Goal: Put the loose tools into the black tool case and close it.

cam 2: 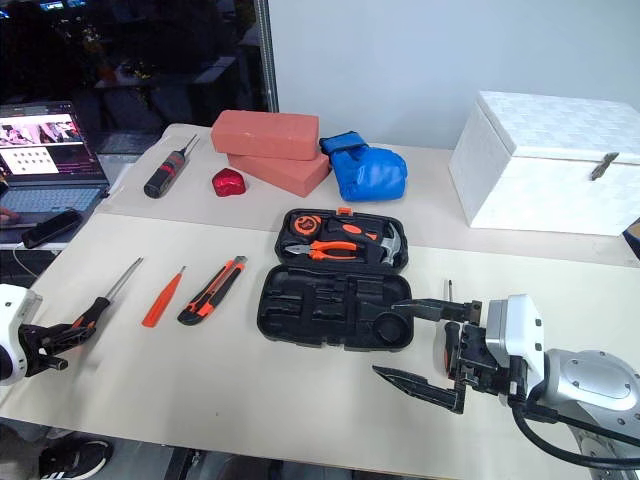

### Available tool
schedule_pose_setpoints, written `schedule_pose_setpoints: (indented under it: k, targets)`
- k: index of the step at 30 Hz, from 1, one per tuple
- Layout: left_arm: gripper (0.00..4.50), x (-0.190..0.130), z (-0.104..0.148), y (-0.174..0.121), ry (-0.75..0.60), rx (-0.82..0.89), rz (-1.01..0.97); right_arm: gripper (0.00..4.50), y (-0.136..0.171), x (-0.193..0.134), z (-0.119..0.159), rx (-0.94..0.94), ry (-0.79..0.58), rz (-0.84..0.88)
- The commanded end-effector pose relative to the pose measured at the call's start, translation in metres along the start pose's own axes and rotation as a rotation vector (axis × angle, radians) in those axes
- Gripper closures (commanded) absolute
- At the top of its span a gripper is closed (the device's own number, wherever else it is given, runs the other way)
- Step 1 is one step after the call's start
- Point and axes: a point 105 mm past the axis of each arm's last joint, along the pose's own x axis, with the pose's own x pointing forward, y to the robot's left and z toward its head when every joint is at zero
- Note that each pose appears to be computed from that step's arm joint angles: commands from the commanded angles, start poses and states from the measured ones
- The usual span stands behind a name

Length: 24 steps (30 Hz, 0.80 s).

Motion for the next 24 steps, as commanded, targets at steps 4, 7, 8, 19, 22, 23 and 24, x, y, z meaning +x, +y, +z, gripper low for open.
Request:
schedule_pose_setpoints:
  k: [4, 7, 8, 19, 22, 23, 24]
  targets:
    - [3.64, 0.001, 0.094, -0.108, -0.082, 0.412, -0.520, 0.00, 0.000, -0.005, 0.001, -0.004, -0.005, -0.079]
    - [3.64, 0.033, 0.101, -0.148, -0.051, 0.630, -0.639, 0.00, 0.004, -0.013, -0.002, 0.006, 0.025, -0.142]
    - [3.64, 0.045, 0.104, -0.158, -0.050, 0.676, -0.673, 0.00, 0.005, -0.017, -0.003, 0.010, 0.037, -0.165]
    - [3.64, 0.162, 0.111, -0.228, 0.050, 1.014, -0.794, 0.00, 0.019, -0.040, -0.002, 0.015, 0.128, -0.324]
    - [3.64, 0.178, 0.116, -0.232, 0.056, 1.049, -0.769, 0.00, 0.022, -0.039, 0.000, 0.010, 0.129, -0.343]
    - [3.64, 0.181, 0.117, -0.233, 0.060, 1.063, -0.767, 0.00, 0.023, -0.038, 0.000, 0.010, 0.129, -0.347]
    - [3.64, 0.184, 0.117, -0.232, 0.066, 1.076, -0.761, 0.00, 0.024, -0.037, 0.001, 0.012, 0.126, -0.352]
